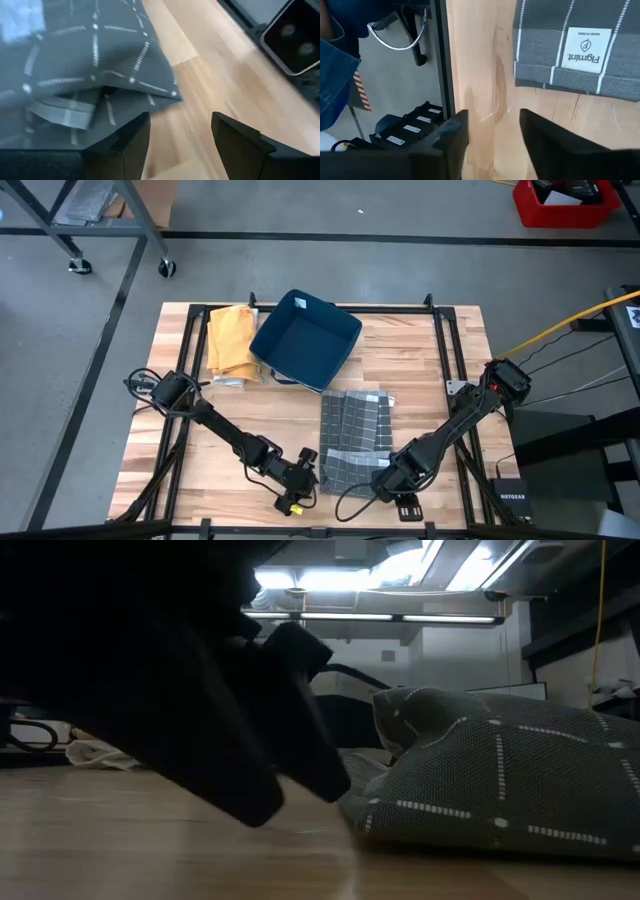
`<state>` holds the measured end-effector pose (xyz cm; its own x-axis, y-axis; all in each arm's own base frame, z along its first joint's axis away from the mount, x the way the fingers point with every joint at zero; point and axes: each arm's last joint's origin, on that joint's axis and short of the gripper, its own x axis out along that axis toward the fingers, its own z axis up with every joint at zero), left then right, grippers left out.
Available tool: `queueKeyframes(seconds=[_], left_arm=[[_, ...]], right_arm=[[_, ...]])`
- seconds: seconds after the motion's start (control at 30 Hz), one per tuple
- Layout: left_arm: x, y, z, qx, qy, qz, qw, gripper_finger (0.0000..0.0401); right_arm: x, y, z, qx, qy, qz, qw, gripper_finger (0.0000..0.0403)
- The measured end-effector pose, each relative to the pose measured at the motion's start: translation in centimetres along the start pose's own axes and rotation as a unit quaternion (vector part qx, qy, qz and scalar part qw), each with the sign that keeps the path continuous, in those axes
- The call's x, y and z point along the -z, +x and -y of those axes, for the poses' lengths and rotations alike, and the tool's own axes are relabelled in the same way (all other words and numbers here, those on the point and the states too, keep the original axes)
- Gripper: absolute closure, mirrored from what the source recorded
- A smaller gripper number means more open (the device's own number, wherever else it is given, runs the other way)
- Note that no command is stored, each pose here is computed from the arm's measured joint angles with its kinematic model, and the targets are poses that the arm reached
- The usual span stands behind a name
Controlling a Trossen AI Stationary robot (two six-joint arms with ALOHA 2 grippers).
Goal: Fold towel
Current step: Fold the gray patterned towel
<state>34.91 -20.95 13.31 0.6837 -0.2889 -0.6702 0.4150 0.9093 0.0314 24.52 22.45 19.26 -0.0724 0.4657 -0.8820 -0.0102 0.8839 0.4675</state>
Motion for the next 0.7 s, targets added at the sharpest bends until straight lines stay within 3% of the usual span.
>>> queueKeyframes(seconds=[0.23, 0.37, 0.57, 0.7], left_arm=[[-0.3, -0.1, 0.7, -0.029, 0.146, 0.013, 0.989, 0.0199], [-0.6, -0.2, 0.9, -0.044, 0.183, 0.029, 0.982, 0.0199], [-0.6, -0.2, 0.6, -0.079, 0.181, 0.024, 0.980, 0.0199], [-0.6, -0.2, 0.8, -0.078, 0.211, 0.021, 0.974, 0.0199]], right_arm=[[1.0, 0.6, -1.5, -0.040, -0.031, -0.025, 0.998, 0.0185], [1.9, 1.4, -3.2, -0.037, -0.092, 0.011, 0.995, 0.0188], [2.4, 2.0, -4.2, 0.063, -0.163, 0.126, 0.977, 0.0197], [2.7, 2.1, -3.8, 0.134, -0.194, 0.149, 0.960, 0.0201]])
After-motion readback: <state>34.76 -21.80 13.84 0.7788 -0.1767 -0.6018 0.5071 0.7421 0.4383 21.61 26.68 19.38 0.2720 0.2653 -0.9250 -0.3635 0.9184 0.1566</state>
